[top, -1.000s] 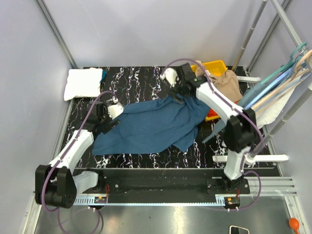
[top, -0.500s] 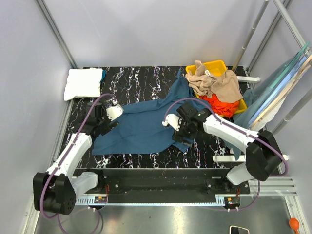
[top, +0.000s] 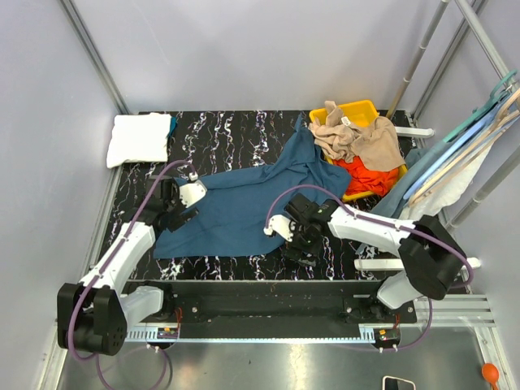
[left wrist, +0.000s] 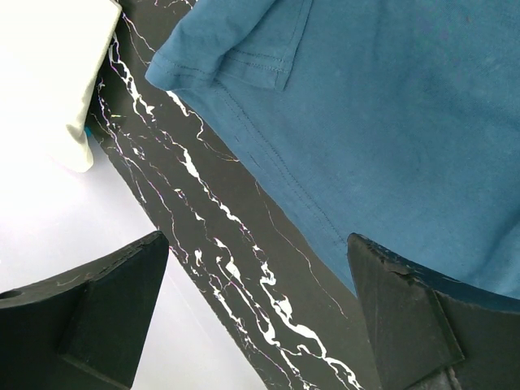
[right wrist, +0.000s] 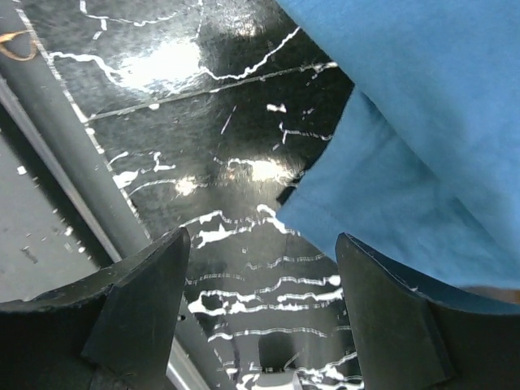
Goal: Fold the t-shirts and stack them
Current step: Flatten the tshirt out
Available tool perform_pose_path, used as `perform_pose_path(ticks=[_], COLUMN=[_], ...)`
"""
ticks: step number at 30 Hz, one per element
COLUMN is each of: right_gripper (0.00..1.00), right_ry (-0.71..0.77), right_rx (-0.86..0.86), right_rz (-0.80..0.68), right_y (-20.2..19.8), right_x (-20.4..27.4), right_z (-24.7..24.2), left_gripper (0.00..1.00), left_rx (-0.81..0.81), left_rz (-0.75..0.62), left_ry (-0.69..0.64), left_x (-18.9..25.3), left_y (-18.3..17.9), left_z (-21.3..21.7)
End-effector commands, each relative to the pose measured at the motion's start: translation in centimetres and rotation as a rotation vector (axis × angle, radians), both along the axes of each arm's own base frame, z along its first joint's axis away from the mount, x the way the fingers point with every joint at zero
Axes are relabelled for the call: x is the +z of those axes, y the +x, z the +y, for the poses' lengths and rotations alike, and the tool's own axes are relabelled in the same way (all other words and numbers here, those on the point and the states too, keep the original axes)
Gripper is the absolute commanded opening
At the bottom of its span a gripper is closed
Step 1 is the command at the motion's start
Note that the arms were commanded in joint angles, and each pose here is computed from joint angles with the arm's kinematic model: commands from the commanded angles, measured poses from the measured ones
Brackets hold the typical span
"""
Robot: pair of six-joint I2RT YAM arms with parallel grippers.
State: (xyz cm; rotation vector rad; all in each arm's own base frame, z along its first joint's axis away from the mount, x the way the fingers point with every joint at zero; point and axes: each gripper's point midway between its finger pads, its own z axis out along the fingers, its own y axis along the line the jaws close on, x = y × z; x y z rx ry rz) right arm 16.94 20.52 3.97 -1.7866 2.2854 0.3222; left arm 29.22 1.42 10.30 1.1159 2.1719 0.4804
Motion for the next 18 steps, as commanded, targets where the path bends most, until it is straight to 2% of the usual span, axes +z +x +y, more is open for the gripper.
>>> perform_pose_path(ticks=[1,18], right_gripper=[0.80,0.75], right_ry=[0.003,-0.033], right_rx=[0.017,0.035], right_rz=[-0.041,-0.089], right_y=[1.0,3.8], right_x=[-1.5,-4.5], right_z=[0.6,0.5], left_gripper=[0.98,0.98], left_rx=[0.000,-0.007], left_rz=[-0.032,-0.028], left_ry=[-0.002,-0.014], left_x=[0.5,0.1], left_y=[0.0,-0.6], left_z=[0.1,-0.1])
